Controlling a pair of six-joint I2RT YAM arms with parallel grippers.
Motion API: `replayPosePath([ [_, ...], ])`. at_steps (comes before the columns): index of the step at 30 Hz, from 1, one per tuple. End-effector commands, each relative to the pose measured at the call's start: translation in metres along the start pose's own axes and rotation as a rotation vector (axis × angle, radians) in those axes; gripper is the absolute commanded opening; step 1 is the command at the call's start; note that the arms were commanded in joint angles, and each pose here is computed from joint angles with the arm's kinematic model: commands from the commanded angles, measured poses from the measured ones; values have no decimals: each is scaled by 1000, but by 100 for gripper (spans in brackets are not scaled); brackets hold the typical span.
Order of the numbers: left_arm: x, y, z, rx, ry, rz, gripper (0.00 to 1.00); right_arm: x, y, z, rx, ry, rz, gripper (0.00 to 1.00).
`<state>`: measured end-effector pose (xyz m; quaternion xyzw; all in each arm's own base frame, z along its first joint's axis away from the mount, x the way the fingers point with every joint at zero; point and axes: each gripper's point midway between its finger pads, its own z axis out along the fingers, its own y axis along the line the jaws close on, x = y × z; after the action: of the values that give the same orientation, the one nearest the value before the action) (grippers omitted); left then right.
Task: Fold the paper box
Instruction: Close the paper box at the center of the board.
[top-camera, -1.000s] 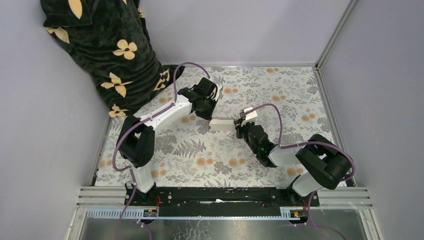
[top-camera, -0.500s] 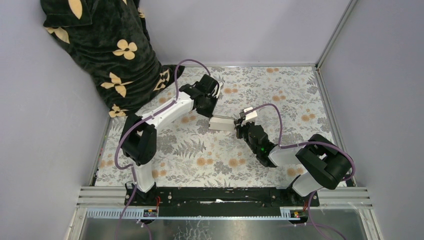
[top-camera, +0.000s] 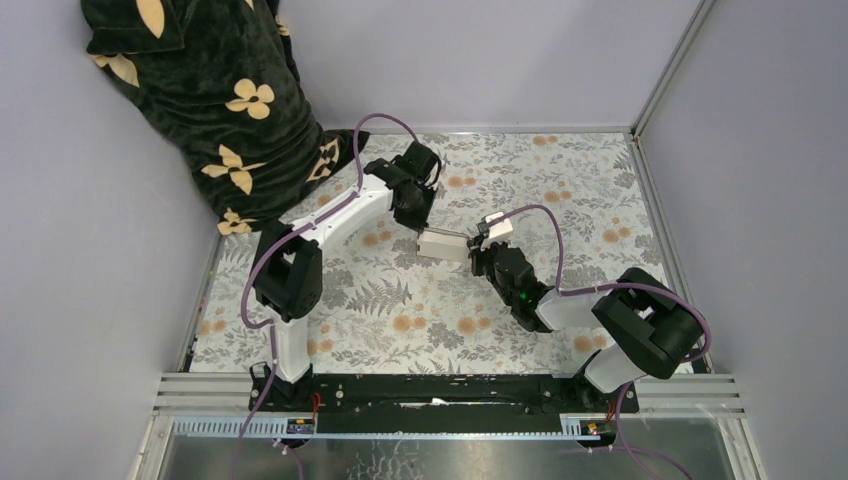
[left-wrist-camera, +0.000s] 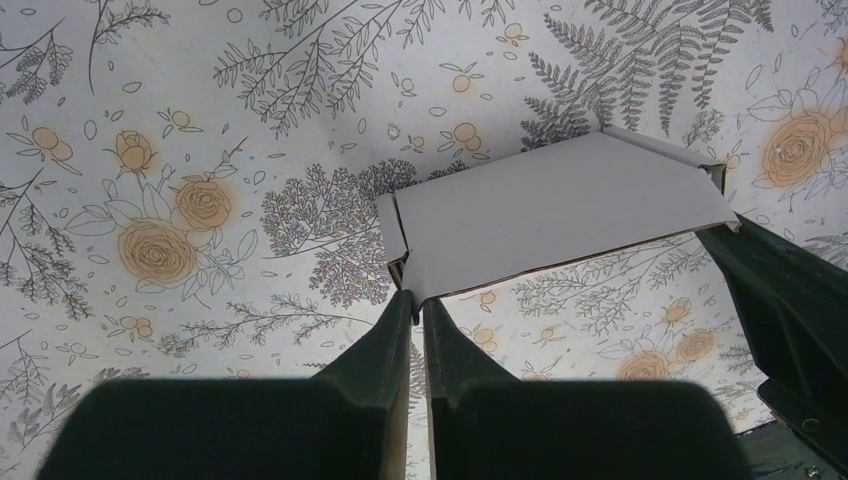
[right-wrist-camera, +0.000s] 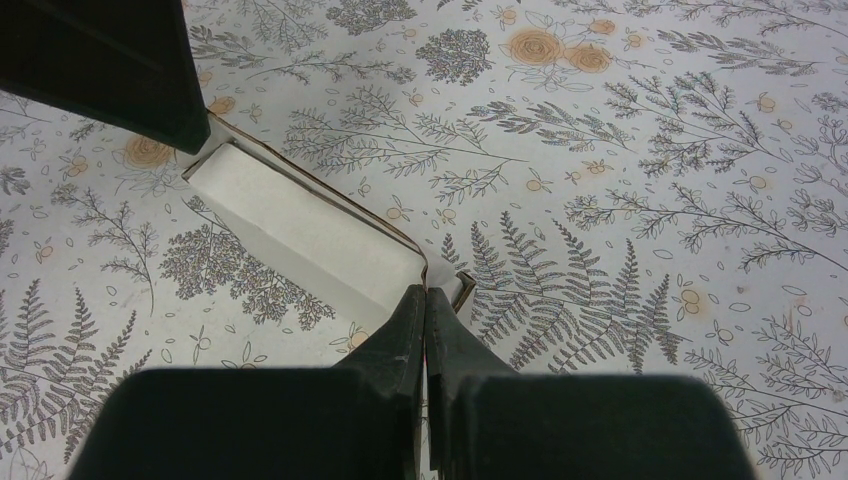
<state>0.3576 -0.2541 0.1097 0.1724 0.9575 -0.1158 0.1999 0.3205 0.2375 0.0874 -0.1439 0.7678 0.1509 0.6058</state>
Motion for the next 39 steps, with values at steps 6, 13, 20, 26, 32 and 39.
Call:
replayPosePath([
  [6, -20, -13, -6, 37, -22, -42, 12, 51, 3, -11, -28, 189, -70, 0],
  [13, -21, -17, -8, 54, -17, -62, 12, 50, 5, -11, -34, 187, -67, 0],
  [20, -22, -20, -6, 57, -4, -91, 12, 51, 8, -10, -37, 193, -72, 0],
  [26, -24, -19, -3, 33, -6, -116, 11, 50, 8, -10, -29, 190, -68, 0],
  [32, -23, -18, -1, 9, -7, -133, 10, 49, 9, -10, -28, 188, -67, 0],
  [39, -15, -11, 1, -33, -41, -133, 8, 47, 9, -12, -31, 184, -65, 0],
])
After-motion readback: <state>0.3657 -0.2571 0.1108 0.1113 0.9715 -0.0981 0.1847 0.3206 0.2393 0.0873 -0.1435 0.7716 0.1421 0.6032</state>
